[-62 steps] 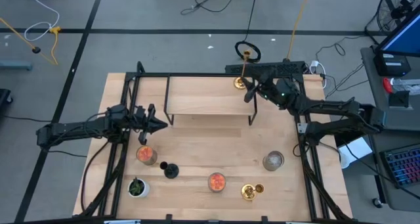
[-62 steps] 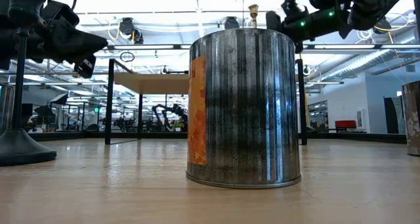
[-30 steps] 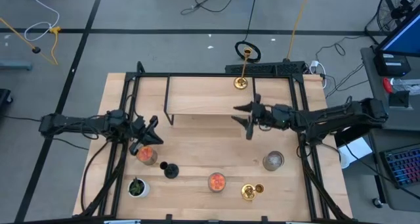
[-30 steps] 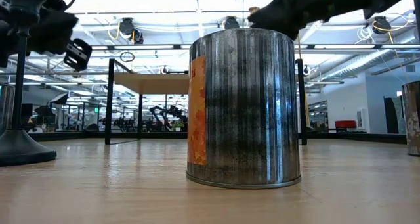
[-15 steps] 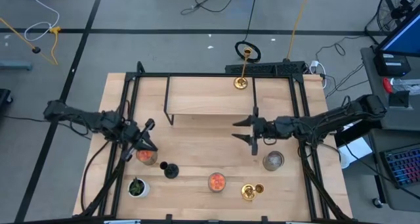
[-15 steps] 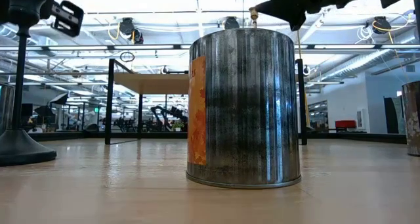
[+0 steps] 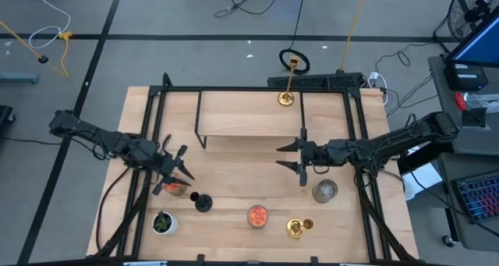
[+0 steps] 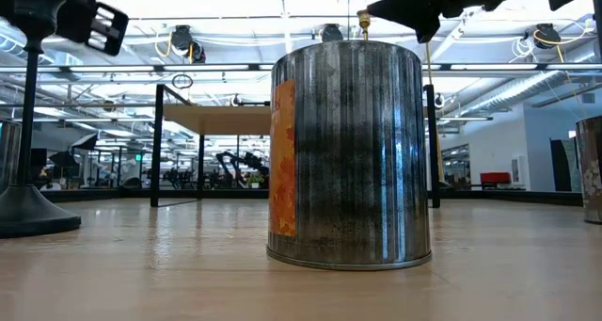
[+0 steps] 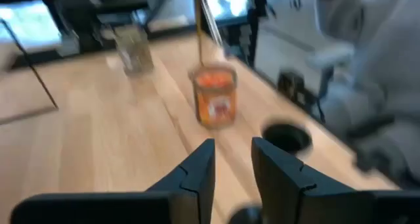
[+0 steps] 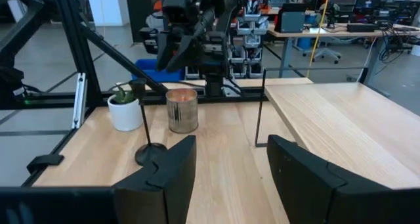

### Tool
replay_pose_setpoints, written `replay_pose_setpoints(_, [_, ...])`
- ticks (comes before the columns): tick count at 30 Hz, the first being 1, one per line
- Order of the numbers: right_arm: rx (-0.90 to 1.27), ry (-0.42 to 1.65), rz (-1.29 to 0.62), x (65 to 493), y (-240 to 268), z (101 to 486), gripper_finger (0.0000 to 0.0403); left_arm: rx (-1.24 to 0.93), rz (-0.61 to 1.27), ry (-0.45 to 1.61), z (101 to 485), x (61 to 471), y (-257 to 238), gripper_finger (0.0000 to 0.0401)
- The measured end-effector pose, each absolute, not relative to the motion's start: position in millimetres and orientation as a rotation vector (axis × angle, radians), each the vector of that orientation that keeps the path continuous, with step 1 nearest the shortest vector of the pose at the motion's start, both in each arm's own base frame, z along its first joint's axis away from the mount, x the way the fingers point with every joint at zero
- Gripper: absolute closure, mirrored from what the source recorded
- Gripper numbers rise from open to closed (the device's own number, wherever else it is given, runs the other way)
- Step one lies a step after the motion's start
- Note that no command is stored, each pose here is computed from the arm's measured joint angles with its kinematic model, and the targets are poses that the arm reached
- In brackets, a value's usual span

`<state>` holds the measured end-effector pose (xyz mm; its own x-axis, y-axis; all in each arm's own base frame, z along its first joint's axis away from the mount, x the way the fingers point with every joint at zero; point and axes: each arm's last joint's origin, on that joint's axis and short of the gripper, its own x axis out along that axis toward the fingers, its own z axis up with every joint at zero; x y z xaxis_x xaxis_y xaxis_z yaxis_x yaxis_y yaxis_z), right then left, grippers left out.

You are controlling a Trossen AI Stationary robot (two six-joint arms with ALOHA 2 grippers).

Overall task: Pick & Place candle stick holders
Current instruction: Put the black candle holder on the shelf

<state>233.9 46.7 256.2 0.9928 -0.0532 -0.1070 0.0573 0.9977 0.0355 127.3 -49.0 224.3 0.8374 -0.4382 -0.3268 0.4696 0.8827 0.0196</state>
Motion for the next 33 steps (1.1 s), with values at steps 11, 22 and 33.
replay_pose_setpoints(11, [0.032,0.129,-0.056,234,47,254,0.0225,-0.015,-0.500,0.525,194,139,-64,0.0288])
replay_pose_setpoints(22, [0.029,0.140,-0.056,234,47,253,0.0230,-0.019,-0.540,0.566,172,165,-84,0.0288])
replay_pose_setpoints(33, [0.029,0.141,-0.056,234,47,253,0.0232,0.011,-0.579,0.507,170,172,-94,0.0308])
